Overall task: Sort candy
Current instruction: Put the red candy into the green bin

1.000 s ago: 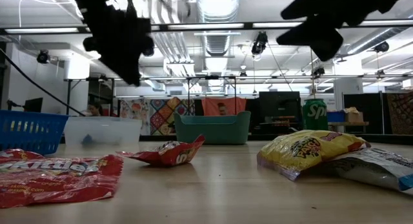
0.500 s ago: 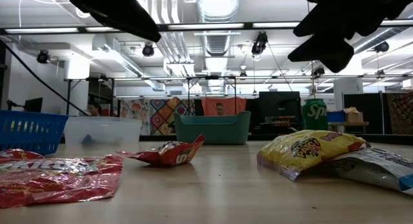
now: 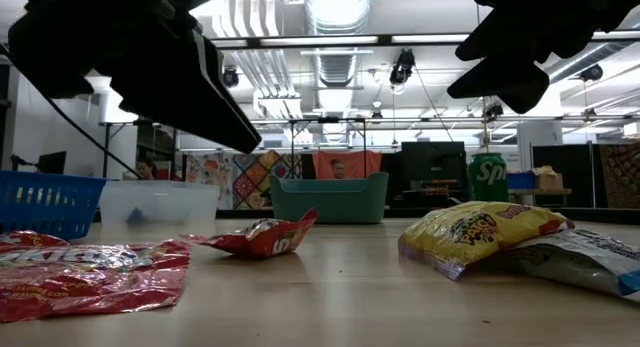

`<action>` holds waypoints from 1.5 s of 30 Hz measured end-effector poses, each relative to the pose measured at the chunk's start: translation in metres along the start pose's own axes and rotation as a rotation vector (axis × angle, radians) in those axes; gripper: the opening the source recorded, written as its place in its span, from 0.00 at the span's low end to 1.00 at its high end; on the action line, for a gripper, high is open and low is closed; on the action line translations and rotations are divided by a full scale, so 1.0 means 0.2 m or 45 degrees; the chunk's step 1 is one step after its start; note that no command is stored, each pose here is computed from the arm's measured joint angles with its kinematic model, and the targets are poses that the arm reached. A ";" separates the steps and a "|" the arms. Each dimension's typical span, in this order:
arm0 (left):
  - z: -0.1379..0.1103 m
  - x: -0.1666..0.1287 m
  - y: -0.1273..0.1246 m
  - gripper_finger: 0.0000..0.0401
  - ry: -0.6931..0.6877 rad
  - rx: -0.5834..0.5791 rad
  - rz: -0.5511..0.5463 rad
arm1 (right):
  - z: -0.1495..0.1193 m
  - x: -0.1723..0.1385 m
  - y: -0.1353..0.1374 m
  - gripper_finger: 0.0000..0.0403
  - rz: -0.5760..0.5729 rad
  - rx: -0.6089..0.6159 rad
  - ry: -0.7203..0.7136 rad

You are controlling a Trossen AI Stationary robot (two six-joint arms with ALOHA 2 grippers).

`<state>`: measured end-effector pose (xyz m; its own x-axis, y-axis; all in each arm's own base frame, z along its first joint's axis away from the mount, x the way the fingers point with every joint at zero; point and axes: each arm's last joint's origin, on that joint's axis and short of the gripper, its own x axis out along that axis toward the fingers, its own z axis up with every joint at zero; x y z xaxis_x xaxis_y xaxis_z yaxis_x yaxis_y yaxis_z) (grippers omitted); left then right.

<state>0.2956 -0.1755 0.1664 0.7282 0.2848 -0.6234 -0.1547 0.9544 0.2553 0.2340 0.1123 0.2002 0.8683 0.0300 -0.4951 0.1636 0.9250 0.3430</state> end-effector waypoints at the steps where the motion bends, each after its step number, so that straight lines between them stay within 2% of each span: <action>1: -0.01 0.01 0.00 0.36 0.005 -0.003 0.003 | 0.00 0.00 0.00 0.52 0.000 0.000 0.000; 12: -0.02 0.02 -0.01 0.36 0.016 -0.024 0.007 | 0.00 0.00 0.00 0.52 -0.002 -0.013 0.000; 17: -0.01 0.02 -0.01 0.36 0.009 -0.031 0.005 | 0.00 0.00 0.00 0.52 -0.010 -0.119 -0.007; 22: -0.02 0.02 -0.01 0.36 0.012 -0.029 0.006 | 0.00 0.02 -0.01 0.50 -0.102 -0.229 -0.064; 29: -0.05 0.03 -0.01 0.27 0.028 -0.016 0.013 | -0.06 0.18 0.03 0.37 -0.065 -0.400 -0.148; 37: -0.06 0.03 -0.01 0.02 0.033 -0.010 0.003 | -0.15 0.37 0.06 0.16 -0.009 -0.512 -0.316; 42: -0.12 0.08 -0.05 0.02 -0.019 -0.049 -0.027 | -0.13 0.47 0.07 0.04 0.050 -0.594 -0.305; 45: -0.14 0.10 -0.08 0.00 -0.023 -0.043 -0.037 | -0.11 0.52 0.07 0.02 0.120 -0.612 -0.282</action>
<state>0.2927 -0.1819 0.1295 0.7445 0.2554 -0.6168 -0.1552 0.9648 0.2122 0.3165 0.1357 0.1356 0.9555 0.0885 -0.2815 -0.1074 0.9928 -0.0523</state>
